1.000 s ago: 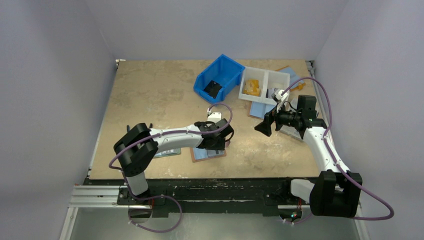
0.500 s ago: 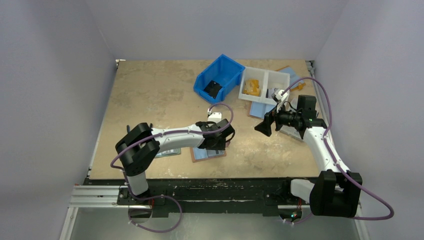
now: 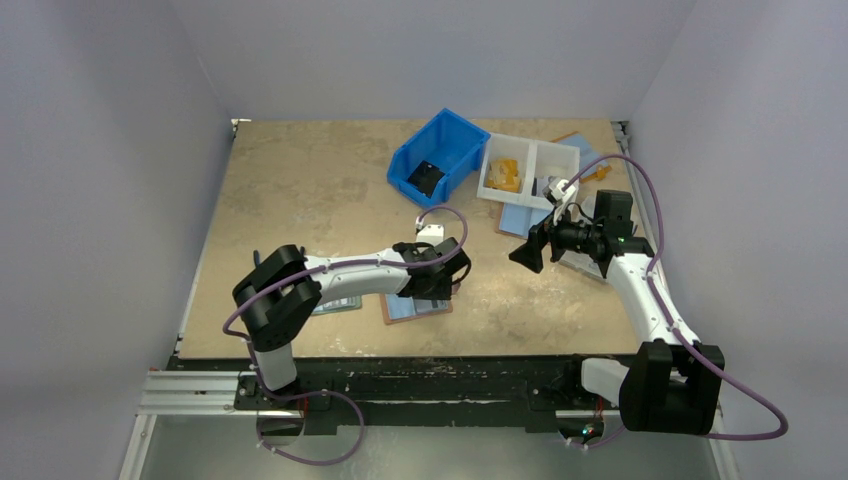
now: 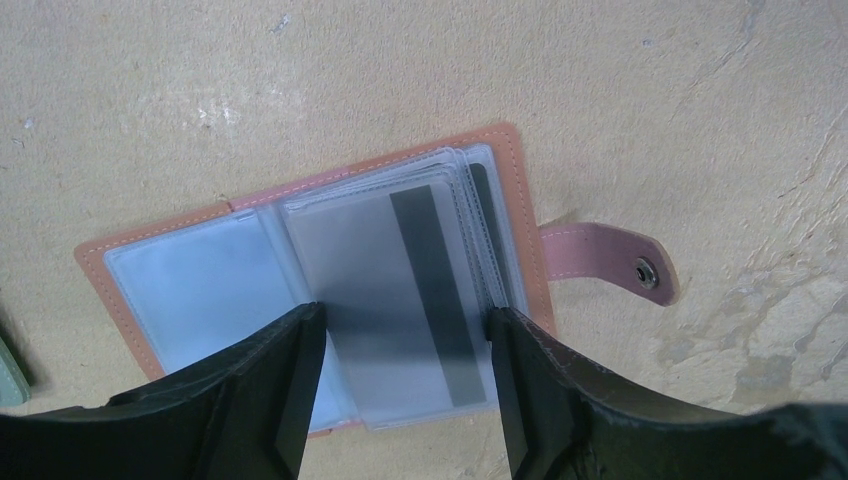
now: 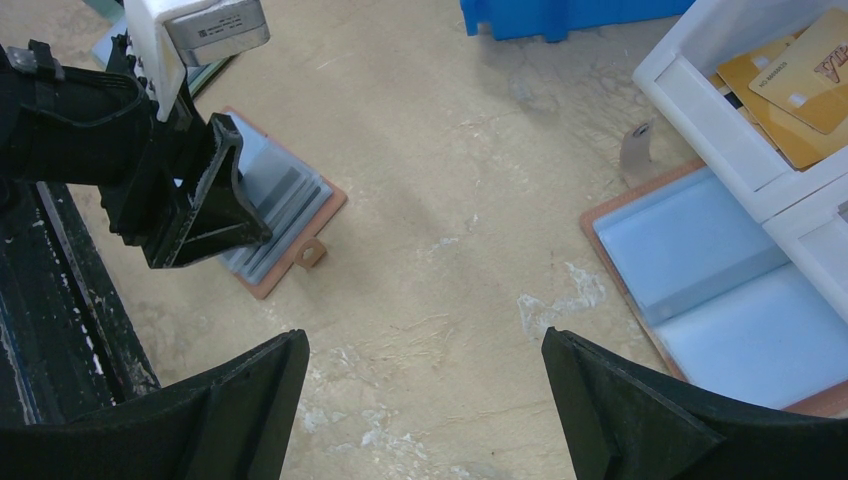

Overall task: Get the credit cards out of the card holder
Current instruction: Remove the credit card from the card holder.

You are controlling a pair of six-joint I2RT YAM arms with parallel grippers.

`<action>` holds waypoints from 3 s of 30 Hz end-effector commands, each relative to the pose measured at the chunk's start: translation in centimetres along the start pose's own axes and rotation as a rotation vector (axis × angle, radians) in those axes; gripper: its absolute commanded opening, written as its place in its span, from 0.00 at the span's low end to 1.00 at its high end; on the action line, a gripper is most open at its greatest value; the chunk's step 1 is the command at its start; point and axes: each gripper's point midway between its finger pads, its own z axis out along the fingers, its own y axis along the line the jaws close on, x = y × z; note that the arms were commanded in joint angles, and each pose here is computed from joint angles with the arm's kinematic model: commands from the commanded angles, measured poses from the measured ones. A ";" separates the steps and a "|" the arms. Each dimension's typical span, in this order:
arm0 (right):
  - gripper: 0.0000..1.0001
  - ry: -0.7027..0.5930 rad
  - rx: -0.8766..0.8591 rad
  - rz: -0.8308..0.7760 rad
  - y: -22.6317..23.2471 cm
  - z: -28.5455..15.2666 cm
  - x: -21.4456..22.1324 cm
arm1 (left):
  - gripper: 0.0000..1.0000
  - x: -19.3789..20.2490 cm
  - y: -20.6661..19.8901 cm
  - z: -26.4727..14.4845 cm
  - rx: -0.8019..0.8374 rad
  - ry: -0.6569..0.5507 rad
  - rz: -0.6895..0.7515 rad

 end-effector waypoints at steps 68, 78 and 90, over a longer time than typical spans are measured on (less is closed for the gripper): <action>0.41 0.402 -0.426 0.283 12.8 17.0 5.5 | 0.10 -0.6 2.5 -2.4 0.375 -0.067 -0.167; 0.43 0.435 -0.395 0.306 12.3 17.4 6.6 | 0.10 1.2 3.4 -0.2 0.298 -0.009 -0.155; 0.44 0.448 -0.504 0.304 14.3 16.8 6.5 | 0.09 2.0 3.3 0.6 0.298 0.016 -0.149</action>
